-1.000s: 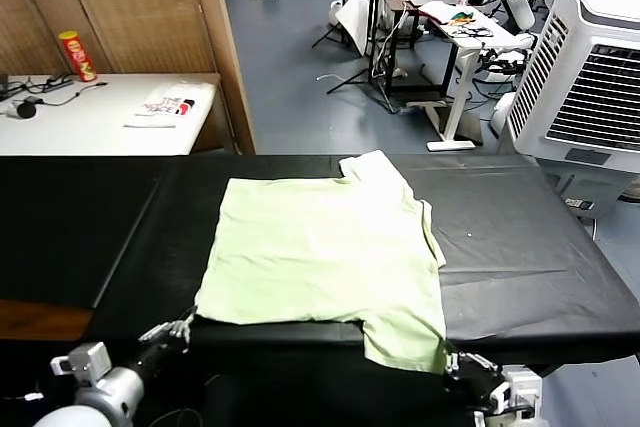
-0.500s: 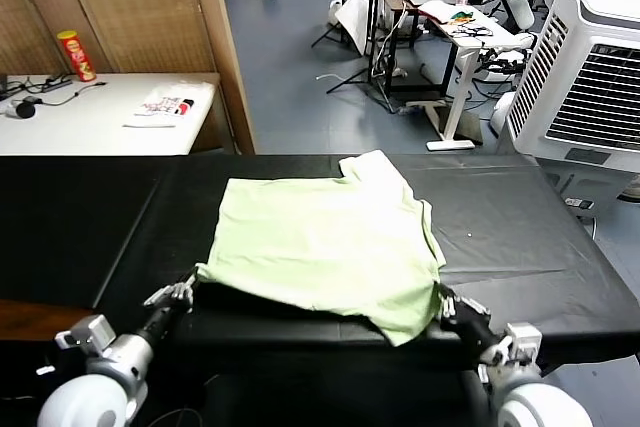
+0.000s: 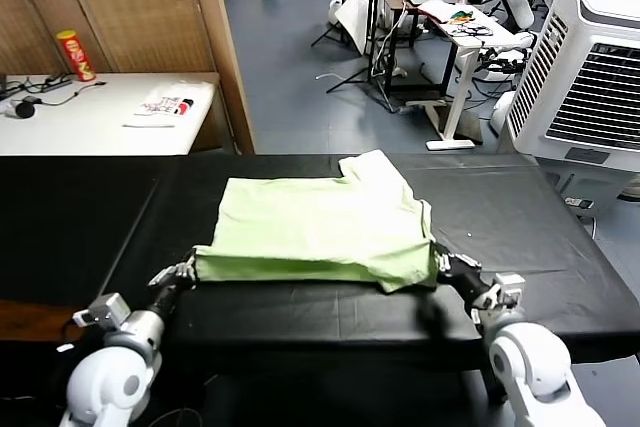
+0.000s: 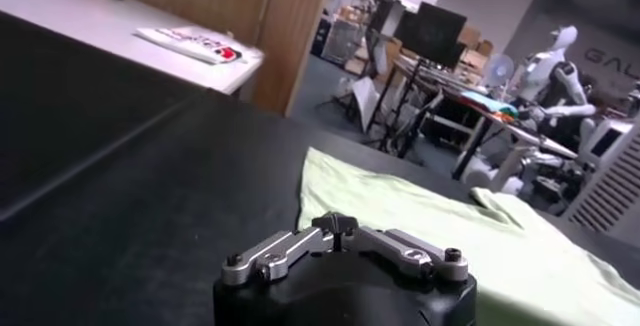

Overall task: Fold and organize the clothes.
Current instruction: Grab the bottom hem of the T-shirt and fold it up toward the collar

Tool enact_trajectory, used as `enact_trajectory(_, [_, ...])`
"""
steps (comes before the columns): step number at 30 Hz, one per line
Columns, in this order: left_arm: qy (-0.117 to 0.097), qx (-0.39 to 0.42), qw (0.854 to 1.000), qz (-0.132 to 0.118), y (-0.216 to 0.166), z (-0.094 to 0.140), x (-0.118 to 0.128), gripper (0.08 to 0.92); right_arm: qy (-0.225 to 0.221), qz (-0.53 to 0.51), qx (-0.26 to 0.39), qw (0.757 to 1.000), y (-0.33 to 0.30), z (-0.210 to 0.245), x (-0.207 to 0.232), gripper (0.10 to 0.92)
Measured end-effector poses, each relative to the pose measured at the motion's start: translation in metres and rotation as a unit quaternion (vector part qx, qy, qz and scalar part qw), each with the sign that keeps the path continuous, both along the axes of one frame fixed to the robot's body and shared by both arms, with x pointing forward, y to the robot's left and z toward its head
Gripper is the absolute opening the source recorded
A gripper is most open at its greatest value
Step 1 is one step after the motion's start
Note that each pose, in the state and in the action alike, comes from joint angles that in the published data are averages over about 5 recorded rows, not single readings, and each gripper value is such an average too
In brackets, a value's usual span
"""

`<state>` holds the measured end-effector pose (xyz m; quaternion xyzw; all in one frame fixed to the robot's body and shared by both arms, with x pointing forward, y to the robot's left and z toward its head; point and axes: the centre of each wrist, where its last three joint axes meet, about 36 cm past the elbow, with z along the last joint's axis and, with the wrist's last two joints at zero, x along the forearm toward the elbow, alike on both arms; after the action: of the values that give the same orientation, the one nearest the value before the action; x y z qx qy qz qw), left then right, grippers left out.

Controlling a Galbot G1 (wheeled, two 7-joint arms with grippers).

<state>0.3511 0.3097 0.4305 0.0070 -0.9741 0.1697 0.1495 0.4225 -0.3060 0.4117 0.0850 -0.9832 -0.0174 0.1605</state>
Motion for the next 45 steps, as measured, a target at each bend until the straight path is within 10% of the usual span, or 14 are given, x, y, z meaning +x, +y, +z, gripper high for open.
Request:
enact_trajectory(23, [0.005,0.038,0.999,-0.004,0.008,-0.032,0.063,0.125,0.005,0.019,-0.002,1.0,0.005,-0.023,0.064,0.127])
enact_trajectory(30, [0.011,0.043,0.999,-0.006,0.011,-0.033,0.064,0.143,0.008,0.016,-0.005,1.0,-0.006,-0.014,0.051,0.417])
enact_trajectory(37, [0.014,0.051,0.999,-0.009,0.013,-0.031,0.057,0.482,0.007,0.017,-0.021,1.0,-0.014,0.001,0.015,0.76])
enact_trajectory(45, [0.018,0.053,0.998,-0.021,0.015,-0.028,0.039,0.786,0.018,0.043,-0.045,0.998,0.003,0.005,-0.034,0.78])
